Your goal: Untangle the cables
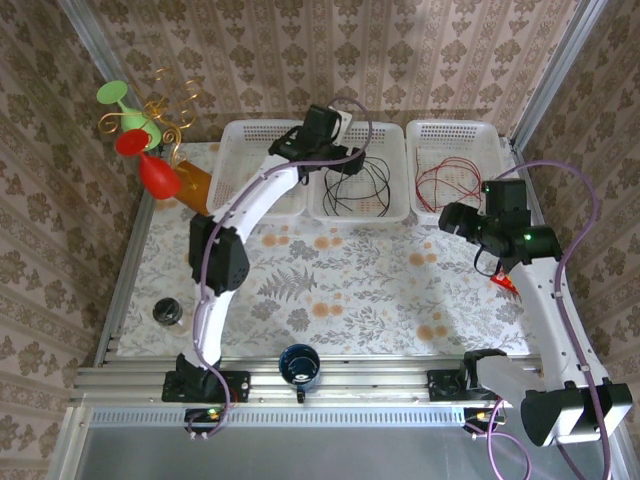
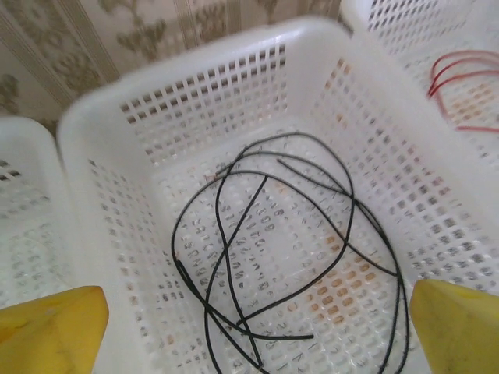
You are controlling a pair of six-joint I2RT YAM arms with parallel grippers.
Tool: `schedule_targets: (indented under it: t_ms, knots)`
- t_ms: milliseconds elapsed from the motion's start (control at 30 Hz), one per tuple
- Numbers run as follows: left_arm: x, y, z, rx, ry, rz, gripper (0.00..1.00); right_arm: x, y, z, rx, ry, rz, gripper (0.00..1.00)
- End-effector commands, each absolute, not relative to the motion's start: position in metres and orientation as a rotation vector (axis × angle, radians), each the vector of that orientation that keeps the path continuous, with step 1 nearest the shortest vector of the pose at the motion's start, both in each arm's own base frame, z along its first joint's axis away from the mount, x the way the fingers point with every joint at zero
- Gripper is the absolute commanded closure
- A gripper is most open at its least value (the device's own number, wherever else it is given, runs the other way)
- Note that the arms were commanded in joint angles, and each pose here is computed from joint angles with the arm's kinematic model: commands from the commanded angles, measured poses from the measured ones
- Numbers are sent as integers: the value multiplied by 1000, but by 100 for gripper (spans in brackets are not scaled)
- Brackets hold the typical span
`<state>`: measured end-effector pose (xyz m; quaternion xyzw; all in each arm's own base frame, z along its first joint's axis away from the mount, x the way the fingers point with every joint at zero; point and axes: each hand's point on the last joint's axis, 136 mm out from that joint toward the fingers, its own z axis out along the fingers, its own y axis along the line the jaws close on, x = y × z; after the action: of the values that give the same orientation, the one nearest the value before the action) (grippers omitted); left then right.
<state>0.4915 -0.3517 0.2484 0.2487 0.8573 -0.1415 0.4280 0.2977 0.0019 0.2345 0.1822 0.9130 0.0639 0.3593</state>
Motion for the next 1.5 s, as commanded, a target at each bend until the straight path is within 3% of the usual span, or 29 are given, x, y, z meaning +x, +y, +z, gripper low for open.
schedule_targets:
  t_ms: [0,267,367,767,967,1467]
  knots:
    - [468,-342,291,632,2017,-417,0,305,0,237,466,2293,154,0]
    - [397,-263,286,478,1861,-481,0,328,7,223,401,2110,216,0]
    - [383,-219,260,412,1893,-400,0,335,12,208,255,2027,178,0]
    - [343,-58,206,129,1813,-44,0,349,-35,156,276,1846,-166,0]
    - [338,-31,183,188,1743,120,0,367,-34,136,234,1803,-190,0]
    - [374,-18,116,157,1746,146,0,394,-18,100,149,1894,-121,0]
